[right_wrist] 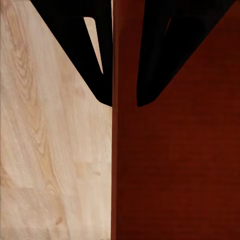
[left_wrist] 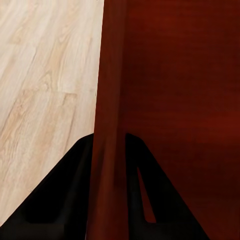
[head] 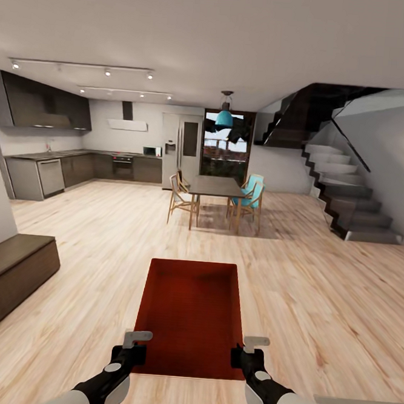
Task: Move the two storage containers from the living room to the garage. In the garage, place one container on the floor and stack the other container on top of it (either order is fine).
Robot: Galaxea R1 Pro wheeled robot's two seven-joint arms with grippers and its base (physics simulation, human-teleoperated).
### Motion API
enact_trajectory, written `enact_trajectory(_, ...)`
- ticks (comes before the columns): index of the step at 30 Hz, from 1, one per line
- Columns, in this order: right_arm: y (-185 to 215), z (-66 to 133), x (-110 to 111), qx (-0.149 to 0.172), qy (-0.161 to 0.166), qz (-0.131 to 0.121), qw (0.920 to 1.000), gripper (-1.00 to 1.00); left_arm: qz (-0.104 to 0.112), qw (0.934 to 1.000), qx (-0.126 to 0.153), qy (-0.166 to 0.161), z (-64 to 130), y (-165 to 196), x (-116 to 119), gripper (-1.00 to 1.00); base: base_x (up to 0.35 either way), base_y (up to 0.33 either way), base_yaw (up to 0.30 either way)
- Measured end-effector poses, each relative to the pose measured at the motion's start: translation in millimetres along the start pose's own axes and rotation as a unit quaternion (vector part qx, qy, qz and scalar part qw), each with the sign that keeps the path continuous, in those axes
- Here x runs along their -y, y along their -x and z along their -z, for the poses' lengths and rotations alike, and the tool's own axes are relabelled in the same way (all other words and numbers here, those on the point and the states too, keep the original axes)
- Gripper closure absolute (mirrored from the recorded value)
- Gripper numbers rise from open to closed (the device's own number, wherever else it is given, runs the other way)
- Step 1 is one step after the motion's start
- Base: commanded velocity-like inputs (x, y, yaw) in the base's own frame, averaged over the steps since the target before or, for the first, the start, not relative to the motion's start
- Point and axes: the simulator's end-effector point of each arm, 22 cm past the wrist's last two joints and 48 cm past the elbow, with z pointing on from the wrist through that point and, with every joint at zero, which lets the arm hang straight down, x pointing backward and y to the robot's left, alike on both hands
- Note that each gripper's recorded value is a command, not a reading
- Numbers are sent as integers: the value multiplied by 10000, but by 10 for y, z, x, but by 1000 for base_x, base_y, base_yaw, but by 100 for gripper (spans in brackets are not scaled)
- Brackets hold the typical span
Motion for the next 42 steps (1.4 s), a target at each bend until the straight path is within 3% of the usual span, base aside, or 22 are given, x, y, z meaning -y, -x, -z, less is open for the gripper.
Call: enact_trajectory(42, 22, -3, -7, 30, 8, 26, 10000, 100, 38, 10000, 40, 7, 2, 6, -5, 100, 321, 0, 0)
